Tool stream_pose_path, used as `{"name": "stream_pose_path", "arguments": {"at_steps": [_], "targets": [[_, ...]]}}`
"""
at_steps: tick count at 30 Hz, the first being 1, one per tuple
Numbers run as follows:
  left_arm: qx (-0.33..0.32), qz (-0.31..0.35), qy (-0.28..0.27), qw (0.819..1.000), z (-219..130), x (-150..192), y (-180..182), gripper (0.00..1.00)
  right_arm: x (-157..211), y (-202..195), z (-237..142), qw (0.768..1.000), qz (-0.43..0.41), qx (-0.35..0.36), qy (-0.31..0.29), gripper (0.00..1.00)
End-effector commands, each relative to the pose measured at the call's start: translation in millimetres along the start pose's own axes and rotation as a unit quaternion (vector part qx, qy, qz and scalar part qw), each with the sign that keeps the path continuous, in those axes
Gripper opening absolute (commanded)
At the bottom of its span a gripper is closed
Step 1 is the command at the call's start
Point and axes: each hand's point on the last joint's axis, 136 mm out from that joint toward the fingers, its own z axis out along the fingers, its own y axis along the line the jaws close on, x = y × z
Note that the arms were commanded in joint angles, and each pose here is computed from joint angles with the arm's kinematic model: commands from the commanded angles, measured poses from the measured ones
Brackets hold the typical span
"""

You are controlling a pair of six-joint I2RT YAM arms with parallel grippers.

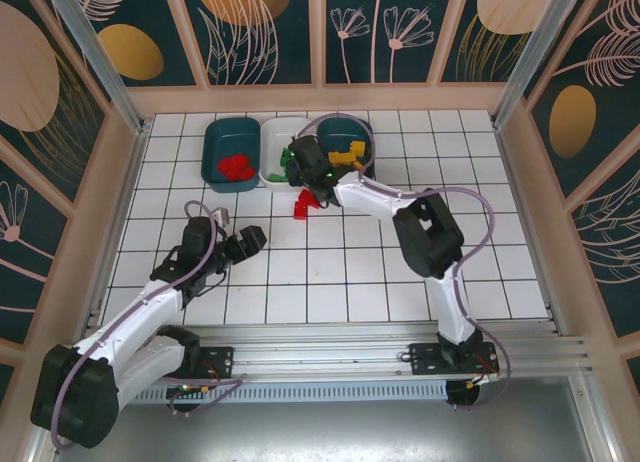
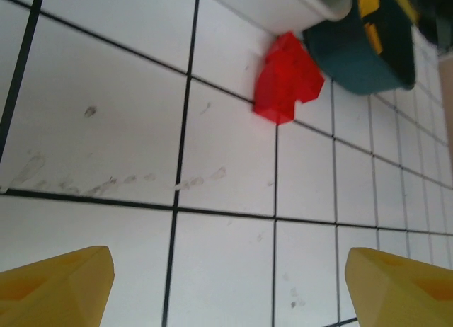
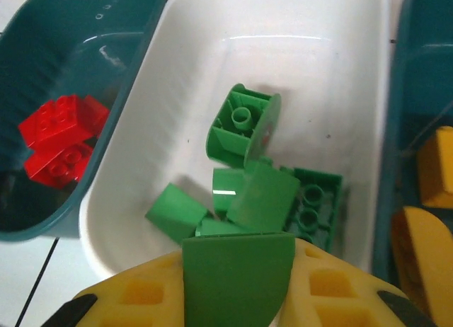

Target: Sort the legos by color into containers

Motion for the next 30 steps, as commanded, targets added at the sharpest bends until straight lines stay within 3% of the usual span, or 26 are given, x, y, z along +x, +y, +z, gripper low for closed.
{"name": "stream_pose_path", "arguments": {"at_steps": [1,4,7,10,16,21,26,30], "targets": [[-0.03,0.025,0.025,0.999,-0.8,10.3,10.6,0.85,-6.5,-1.9,14.9,1.0,-0.021,0.016,0.002,0.23],[-0.03,0.039,0.037,0.998,-0.7,10.7,6.7,0.85,-16.1,1.4,26.1,0.999,-0.029,0.018,-0.003,0.35],[-0.032,0.053,0.045,0.997,2.8,8.2,0.1,0.84,-26.7,6.6,29.2,0.999,-0.035,0.016,-0.004,0.55],[-0.042,0.072,0.051,0.995,9.4,5.9,-7.7,0.84,-42.7,8.4,12.8,0.999,-0.038,0.021,-0.022,0.62],[-0.086,0.131,0.065,0.985,31.9,2.3,-26.3,0.84,-56.2,-22.0,-52.6,0.995,-0.023,0.066,-0.066,0.63],[-0.093,0.172,0.085,0.977,64.8,4.3,-49.4,0.84,-15.0,-72.9,-102.7,0.995,0.027,0.075,-0.057,0.64],[-0.104,0.195,0.095,0.971,103.4,0.4,-59.2,0.82,42.8,-125.4,-135.6,0.993,0.057,0.102,-0.019,0.64],[-0.122,0.204,0.092,0.967,133.7,-9.0,-61.9,0.77,64.7,-152.7,-156.2,0.99,0.077,0.119,-0.008,0.64]]}}
